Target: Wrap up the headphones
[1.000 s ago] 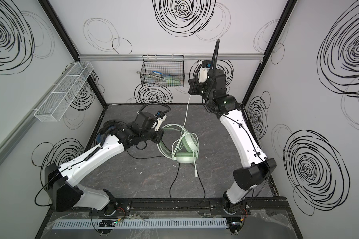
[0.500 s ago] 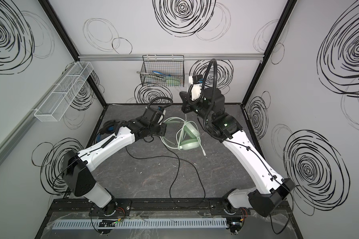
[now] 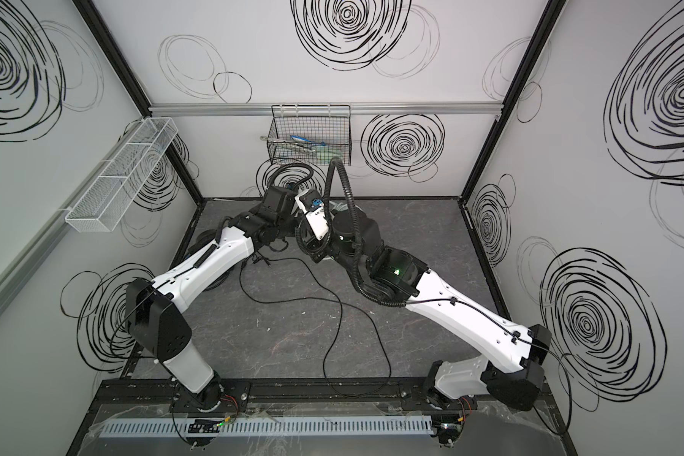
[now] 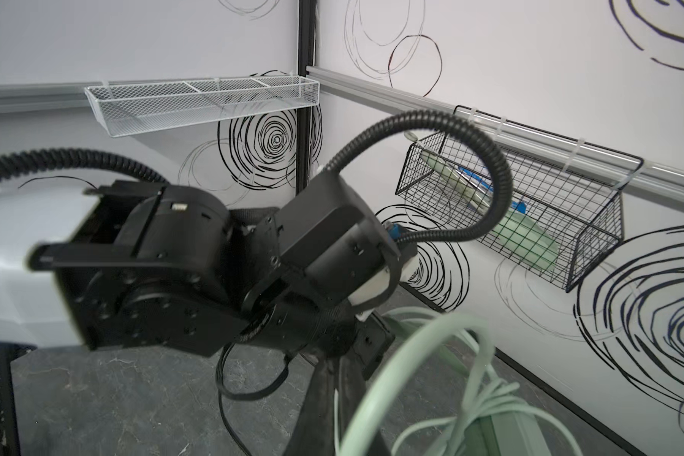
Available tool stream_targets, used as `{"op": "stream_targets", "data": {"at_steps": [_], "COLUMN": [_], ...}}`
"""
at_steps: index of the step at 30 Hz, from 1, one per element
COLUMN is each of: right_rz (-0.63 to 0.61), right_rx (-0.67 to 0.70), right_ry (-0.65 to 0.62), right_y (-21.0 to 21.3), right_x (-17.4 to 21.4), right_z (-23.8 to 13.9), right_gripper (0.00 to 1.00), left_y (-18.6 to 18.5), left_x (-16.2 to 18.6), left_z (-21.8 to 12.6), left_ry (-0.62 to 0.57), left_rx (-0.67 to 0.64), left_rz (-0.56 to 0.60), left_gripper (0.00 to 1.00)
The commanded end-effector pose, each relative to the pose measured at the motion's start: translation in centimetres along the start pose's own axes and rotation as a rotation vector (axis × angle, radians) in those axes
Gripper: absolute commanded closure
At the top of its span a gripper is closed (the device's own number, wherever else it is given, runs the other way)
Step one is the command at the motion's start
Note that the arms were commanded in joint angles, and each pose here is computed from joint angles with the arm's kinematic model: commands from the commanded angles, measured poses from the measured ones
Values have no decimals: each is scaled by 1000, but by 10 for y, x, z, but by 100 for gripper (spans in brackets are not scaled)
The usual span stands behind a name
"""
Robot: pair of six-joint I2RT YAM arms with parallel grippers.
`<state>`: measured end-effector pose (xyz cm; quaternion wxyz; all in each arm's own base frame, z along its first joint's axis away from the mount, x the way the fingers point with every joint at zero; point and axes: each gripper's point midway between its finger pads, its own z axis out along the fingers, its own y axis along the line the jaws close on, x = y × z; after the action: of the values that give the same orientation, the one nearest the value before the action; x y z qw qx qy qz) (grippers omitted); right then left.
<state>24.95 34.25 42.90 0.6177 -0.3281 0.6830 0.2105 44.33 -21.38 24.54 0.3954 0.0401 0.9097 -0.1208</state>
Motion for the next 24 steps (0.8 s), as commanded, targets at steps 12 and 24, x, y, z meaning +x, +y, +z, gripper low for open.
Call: {"op": "stream_targets", "data": {"at_steps": [12, 24], "right_rz": [124, 303], "right_rx": [-147, -10], "right_ry": [-180, -183], "right_y": [27, -38], "right_x": [-23, -4], "right_z": [-56, -55], "right_gripper": [99, 94], "left_y": [-7, -43], "left_x": [-79, -127], "left_z": [-32, -95], "left_ry": [-191, -369], "left_rx": [260, 395], "left_rz": [-356, -489], "left_gripper": [100, 100]}}
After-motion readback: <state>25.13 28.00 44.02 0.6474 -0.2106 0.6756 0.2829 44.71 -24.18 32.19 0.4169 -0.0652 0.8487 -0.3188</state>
